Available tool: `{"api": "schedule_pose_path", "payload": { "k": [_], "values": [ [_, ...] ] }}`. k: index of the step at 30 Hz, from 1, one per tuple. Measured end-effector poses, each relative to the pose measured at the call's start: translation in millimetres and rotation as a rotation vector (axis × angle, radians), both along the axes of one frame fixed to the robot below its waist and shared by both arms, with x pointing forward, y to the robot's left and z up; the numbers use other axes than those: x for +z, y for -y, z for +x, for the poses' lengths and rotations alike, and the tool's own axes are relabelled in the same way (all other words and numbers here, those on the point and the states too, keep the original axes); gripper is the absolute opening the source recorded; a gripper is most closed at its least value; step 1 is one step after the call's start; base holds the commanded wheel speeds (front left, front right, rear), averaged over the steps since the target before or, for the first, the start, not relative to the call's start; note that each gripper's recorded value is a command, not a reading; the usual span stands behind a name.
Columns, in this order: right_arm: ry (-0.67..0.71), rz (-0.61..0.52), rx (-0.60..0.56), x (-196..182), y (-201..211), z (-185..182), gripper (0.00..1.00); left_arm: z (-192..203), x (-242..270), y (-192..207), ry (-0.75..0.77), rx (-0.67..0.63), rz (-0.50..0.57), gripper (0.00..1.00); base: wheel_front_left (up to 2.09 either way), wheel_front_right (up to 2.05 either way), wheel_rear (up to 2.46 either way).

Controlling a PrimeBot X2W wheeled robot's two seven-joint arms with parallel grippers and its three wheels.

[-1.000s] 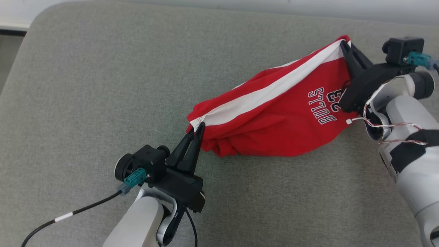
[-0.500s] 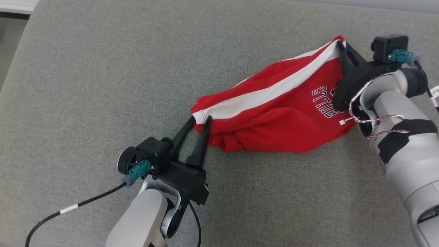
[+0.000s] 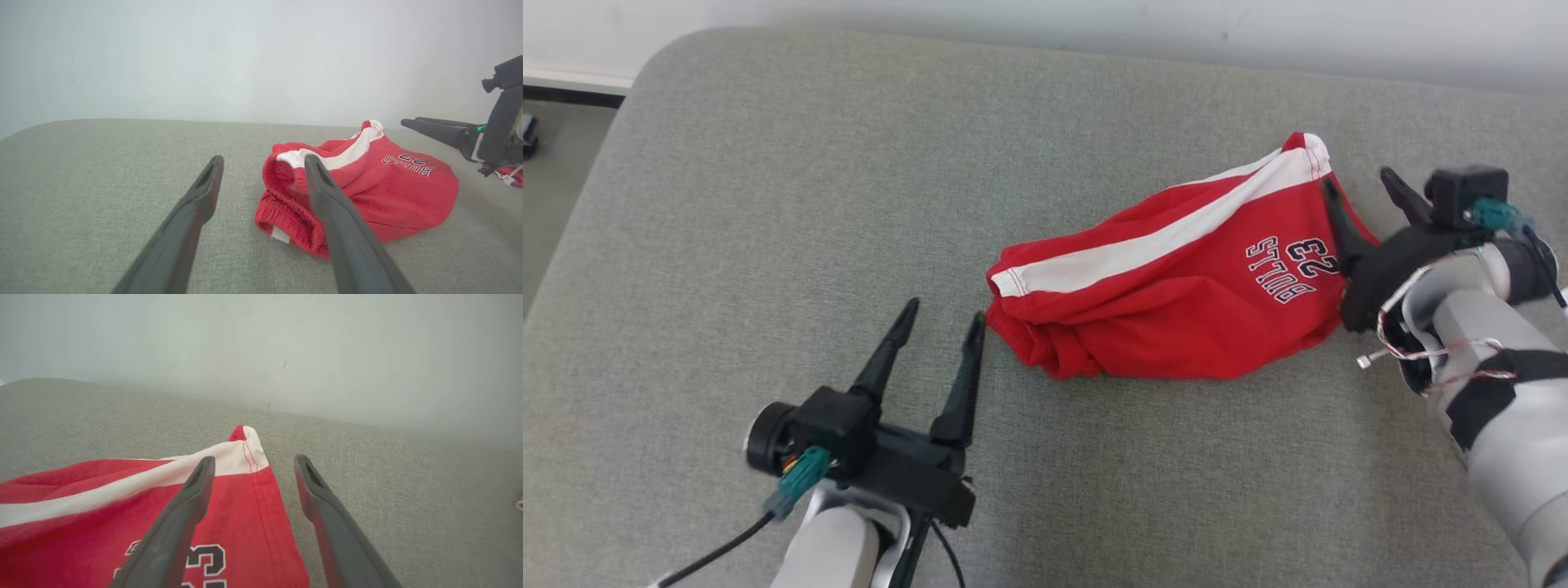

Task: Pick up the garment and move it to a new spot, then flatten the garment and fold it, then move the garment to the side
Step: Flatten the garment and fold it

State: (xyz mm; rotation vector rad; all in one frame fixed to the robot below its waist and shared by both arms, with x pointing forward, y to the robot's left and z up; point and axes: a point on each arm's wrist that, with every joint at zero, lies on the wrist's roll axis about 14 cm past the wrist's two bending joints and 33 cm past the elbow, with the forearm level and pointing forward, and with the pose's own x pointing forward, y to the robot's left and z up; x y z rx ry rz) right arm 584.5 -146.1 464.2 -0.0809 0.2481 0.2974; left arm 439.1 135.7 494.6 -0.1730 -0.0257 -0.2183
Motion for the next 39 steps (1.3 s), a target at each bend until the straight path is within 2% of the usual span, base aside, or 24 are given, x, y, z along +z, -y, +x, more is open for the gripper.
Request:
{"api": "schedule_pose_path", "payload": {
  "k": [6,15,16,17,22,29,39],
  "values": [
    [-0.055,-0.006,-0.035,-18,13,-8,1.0,-18,12,-38,0.045,0.129,0.038,1.0,0.0,0.0,0.0],
    [-0.177,-0.017,-0.074,-51,18,-15,1.0,-39,-2,-70,0.004,0.234,0.071,1.0,0.0,0.0,0.0],
    [-0.195,-0.017,-0.076,-54,17,-17,0.69,-41,-3,-71,0.0,0.239,0.072,1.0,0.0,0.0,0.0],
    [-0.21,-0.008,-0.075,-56,14,-19,0.0,-43,-3,-72,-0.001,0.24,0.07,1.0,0.0,0.0,0.0],
    [-0.222,0.031,-0.059,-54,2,-31,0.0,-51,-5,-73,-0.008,0.248,0.068,1.0,0.0,0.0,0.0],
    [-0.169,0.096,-0.068,-35,9,-54,0.0,-62,-1,-69,0.003,0.24,0.063,1.0,0.0,0.0,0.0],
    [-0.182,0.222,-0.129,-40,41,-123,0.0,-77,4,-62,0.02,0.218,0.058,1.0,0.0,0.0,0.0]
  ]
}}
